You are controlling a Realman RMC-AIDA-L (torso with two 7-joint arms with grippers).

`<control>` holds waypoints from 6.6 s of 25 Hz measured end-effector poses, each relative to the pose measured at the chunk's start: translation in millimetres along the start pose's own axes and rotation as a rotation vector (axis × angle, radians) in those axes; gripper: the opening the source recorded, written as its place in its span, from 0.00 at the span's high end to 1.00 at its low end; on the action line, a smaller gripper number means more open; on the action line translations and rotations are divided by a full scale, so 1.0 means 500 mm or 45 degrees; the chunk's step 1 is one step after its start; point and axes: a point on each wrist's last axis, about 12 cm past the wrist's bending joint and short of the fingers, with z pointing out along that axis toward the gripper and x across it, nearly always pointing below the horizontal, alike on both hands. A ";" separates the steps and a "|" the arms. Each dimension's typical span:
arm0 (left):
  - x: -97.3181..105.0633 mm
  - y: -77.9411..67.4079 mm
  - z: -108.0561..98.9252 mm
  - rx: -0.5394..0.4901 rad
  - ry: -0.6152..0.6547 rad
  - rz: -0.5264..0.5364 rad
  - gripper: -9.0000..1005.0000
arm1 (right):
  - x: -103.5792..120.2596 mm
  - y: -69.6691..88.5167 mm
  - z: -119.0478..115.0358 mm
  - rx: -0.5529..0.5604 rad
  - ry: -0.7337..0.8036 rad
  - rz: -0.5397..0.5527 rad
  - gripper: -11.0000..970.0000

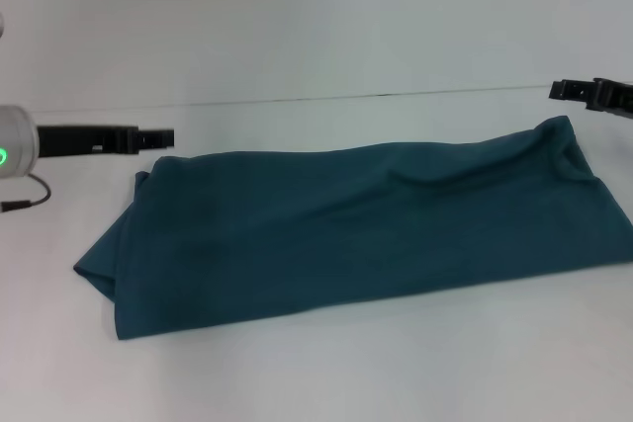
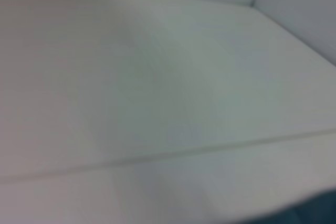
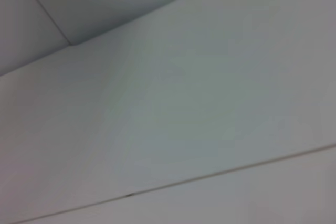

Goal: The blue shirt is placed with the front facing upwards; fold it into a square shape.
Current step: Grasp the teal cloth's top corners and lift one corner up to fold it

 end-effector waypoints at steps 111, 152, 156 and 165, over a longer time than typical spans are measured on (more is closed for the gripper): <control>-0.038 -0.171 -0.014 -0.058 0.313 0.192 0.96 | 0.192 -0.033 -0.082 -0.255 -0.519 -0.166 0.28; 0.017 -0.102 -0.003 -0.182 0.336 0.009 0.74 | 0.289 0.066 0.002 -0.331 -0.475 -0.369 0.97; 0.018 -0.098 -0.005 -0.201 0.327 0.004 0.66 | 0.290 0.066 0.002 -0.330 -0.473 -0.366 0.97; 0.033 -0.077 -0.004 -0.307 0.356 -0.010 0.29 | 0.288 0.063 0.002 -0.329 -0.470 -0.339 0.97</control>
